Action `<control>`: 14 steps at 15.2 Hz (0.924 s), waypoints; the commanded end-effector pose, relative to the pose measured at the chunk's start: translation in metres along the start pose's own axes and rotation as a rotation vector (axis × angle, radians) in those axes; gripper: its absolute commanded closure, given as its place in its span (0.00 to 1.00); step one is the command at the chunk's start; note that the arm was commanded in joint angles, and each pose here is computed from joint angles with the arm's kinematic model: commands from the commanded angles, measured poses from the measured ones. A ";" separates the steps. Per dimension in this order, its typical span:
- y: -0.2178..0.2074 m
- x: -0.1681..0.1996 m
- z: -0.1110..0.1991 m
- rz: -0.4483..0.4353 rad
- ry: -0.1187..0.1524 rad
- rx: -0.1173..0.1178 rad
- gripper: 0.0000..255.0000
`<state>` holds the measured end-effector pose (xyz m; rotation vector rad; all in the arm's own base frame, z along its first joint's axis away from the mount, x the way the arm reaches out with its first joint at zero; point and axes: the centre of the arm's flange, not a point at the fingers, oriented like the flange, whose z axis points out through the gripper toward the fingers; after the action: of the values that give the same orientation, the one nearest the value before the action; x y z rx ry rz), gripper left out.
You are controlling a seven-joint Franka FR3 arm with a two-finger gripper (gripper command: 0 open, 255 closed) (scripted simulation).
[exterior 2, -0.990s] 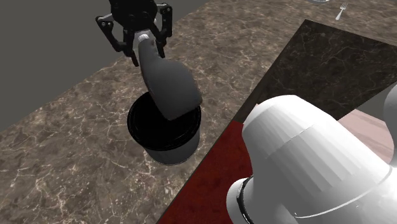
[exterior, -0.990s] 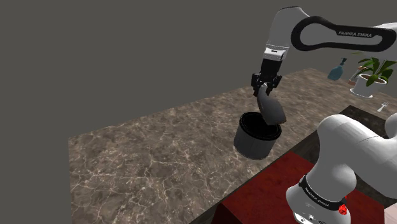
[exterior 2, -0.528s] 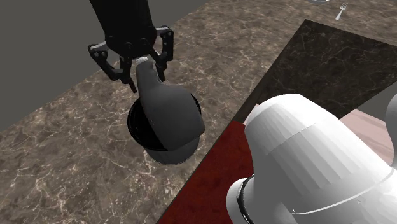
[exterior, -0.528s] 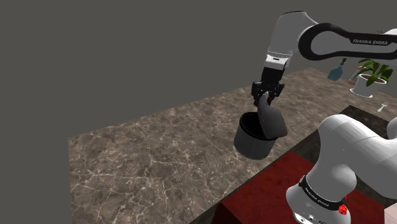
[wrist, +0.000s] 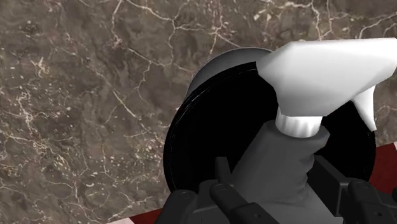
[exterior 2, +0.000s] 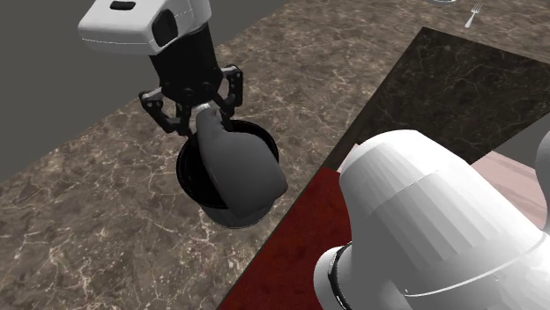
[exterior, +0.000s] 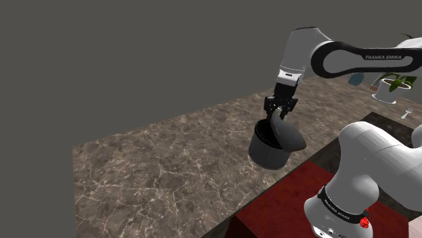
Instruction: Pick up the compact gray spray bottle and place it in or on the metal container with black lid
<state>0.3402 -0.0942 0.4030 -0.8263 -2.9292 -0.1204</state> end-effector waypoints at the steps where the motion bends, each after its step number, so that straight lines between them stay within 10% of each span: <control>1: -0.002 -0.001 0.011 0.000 0.000 0.000 1.00; 12: -0.003 -0.003 0.030 0.000 0.000 0.000 1.00; 13: -0.003 -0.003 0.030 0.000 0.000 0.000 0.00; 14: -0.003 -0.003 0.030 0.000 0.000 0.000 0.00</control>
<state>0.3393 -0.0949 0.3730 -0.8263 -2.9296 -0.1208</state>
